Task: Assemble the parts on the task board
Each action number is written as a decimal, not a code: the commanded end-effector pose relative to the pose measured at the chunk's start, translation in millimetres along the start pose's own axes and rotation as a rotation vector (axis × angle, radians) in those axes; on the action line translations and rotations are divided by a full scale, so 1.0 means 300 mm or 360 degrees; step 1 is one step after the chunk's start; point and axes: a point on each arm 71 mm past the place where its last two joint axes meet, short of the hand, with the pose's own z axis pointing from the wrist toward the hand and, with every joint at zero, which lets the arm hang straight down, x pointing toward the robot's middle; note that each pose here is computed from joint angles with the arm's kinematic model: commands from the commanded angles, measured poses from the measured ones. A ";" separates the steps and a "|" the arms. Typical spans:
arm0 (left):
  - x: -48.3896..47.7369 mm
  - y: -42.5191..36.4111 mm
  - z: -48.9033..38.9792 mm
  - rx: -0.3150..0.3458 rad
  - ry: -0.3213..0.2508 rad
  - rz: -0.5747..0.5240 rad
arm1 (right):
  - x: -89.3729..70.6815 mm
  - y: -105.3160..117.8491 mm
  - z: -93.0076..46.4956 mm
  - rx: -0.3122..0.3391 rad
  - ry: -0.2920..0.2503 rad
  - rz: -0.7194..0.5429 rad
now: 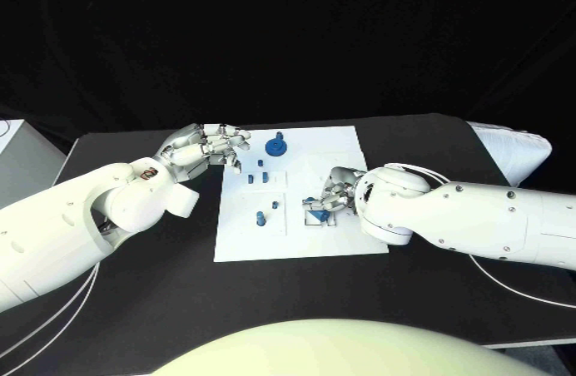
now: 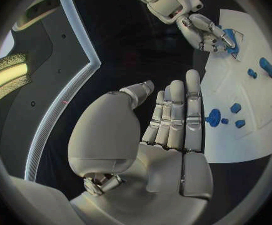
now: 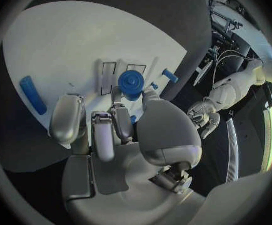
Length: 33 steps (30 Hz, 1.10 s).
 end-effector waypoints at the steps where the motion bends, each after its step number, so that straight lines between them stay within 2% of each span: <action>1: 0.007 -0.001 0.002 0.0010 0.0027 -0.0018 | -0.003 0.004 -0.003 -0.0007 -0.0038 -0.0009; 14: 0.005 0.000 0.000 0.0007 0.0026 -0.0017 | -0.004 0.008 -0.022 -0.0045 -0.0077 -0.0038; 33: 0.002 0.000 -0.001 0.0004 0.0022 -0.0016 | -0.002 -0.001 -0.019 -0.0035 -0.0047 -0.0132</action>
